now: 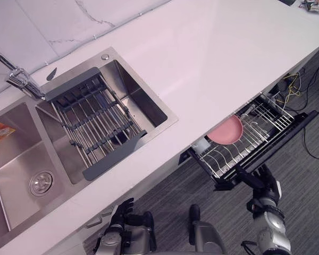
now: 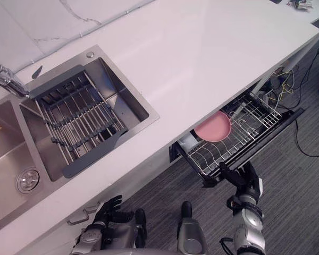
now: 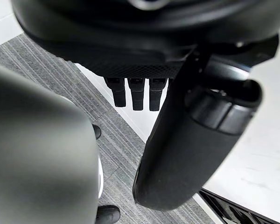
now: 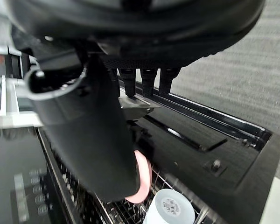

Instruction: Walk over to the sink, pick up the cup, carry it to the dishwasher, place the cup inside the dishwasher, then close the dishwasher door

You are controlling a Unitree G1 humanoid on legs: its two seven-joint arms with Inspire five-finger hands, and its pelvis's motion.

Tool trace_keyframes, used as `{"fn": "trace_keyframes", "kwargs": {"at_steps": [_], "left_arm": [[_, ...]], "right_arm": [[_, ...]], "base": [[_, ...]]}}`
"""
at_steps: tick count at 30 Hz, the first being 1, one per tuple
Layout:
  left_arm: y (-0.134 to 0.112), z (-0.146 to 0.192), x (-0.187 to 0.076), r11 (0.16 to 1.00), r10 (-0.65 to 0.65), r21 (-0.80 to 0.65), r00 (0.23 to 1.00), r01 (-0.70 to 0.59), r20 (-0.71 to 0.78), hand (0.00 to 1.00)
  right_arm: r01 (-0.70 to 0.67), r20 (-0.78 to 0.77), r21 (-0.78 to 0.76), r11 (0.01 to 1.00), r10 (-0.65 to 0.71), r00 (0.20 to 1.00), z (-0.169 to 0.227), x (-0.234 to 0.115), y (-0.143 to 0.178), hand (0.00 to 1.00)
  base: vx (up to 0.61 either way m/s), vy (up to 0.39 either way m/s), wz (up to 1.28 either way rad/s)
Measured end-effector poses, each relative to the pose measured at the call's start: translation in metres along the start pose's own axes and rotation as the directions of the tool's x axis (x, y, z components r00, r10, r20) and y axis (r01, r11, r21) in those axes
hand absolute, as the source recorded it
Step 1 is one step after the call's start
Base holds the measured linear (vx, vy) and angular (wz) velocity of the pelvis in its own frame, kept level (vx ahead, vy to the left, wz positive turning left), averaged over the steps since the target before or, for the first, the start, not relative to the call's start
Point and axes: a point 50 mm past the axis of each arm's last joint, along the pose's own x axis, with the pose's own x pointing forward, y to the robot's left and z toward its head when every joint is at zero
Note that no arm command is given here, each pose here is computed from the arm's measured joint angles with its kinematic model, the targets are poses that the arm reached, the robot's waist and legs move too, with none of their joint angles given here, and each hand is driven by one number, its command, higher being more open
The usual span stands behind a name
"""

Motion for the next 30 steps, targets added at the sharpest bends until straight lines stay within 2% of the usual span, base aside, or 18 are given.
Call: {"fn": "trace_keyframes", "kwargs": {"at_steps": [10,17,25,30], "left_arm": [[-0.003,0.006,0.002,1.0,-0.013,0.018,1.0,0.013,0.023,0.9],[-0.002,0.009,0.003,0.998,-0.019,0.067,0.999,0.016,0.033,0.9],[-0.004,0.01,0.002,0.985,-0.049,0.169,0.998,0.04,0.047,0.9],[-0.006,0.01,0.003,0.98,-0.059,0.193,0.997,0.049,0.047,0.9]], "right_arm": [[-0.062,0.084,-0.009,0.998,0.063,0.994,0.036,0.031,0.04,0.9],[-0.099,0.09,0.003,0.995,0.098,0.991,0.041,0.031,0.048,0.9],[-0.215,0.079,-0.039,0.976,0.218,0.973,0.042,0.025,0.072,0.9],[-0.22,0.062,-0.056,0.974,0.223,0.973,0.04,0.025,0.07,0.9]], "base": [[-0.08,-0.002,0.22],[0.02,-0.014,0.29],[0.02,-0.01,0.04],[-0.01,-0.018,0.1]]}}
